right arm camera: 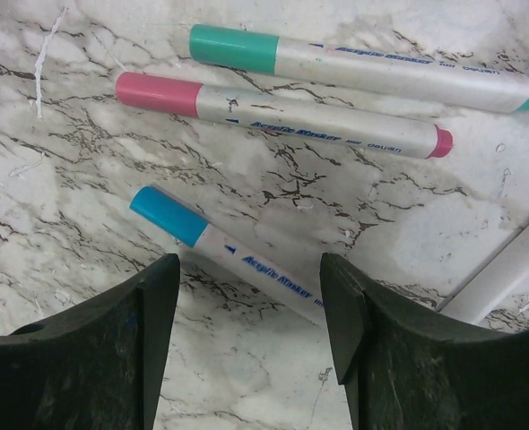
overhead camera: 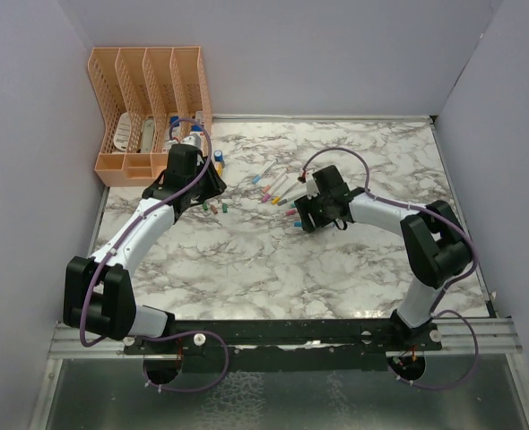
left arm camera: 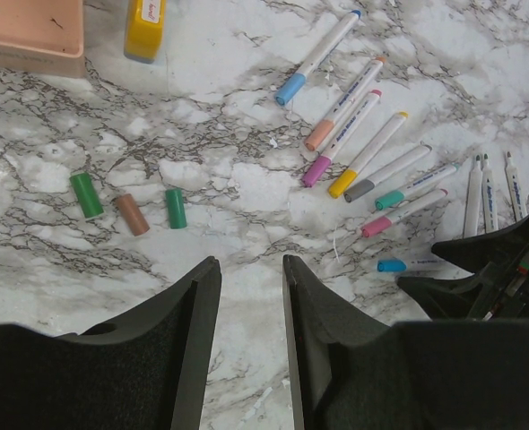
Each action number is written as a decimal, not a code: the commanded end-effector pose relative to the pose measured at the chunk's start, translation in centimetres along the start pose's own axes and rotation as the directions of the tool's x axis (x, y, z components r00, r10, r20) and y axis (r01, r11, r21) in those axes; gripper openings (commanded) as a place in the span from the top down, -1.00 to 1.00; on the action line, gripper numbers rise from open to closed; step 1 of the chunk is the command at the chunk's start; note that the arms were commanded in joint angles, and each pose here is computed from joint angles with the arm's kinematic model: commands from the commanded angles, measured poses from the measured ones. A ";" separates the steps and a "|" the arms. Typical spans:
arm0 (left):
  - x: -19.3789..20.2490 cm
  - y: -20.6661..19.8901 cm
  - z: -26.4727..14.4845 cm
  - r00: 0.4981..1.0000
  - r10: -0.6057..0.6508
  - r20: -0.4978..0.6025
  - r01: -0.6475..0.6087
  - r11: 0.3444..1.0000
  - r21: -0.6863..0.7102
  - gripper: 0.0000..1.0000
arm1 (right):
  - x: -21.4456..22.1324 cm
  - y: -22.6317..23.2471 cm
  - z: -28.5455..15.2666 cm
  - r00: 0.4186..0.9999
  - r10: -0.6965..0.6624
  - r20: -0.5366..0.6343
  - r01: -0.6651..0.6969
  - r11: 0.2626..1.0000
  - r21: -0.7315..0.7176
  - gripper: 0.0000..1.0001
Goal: Open the pen caps
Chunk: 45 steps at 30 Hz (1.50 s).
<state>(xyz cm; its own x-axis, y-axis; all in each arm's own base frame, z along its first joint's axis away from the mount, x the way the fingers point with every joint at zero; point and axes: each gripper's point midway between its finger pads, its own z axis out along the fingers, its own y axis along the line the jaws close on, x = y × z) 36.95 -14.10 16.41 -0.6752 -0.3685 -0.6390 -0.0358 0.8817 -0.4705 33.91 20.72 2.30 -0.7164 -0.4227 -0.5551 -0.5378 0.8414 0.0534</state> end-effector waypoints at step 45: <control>6.8 -10.4 1.4 0.985 -0.083 -0.154 0.131 0.933 0.335 0.26 | -7.5 12.2 -6.4 0.966 -0.013 0.259 0.111 0.923 -0.369 0.98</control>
<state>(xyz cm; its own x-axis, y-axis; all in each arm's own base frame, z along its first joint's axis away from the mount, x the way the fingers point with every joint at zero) 33.53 -23.43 14.99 -0.7665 -0.3766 -0.5203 0.0844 0.7440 -0.6628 29.18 29.42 7.86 -0.6229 -0.4236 -0.6577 -0.7071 0.6645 0.2417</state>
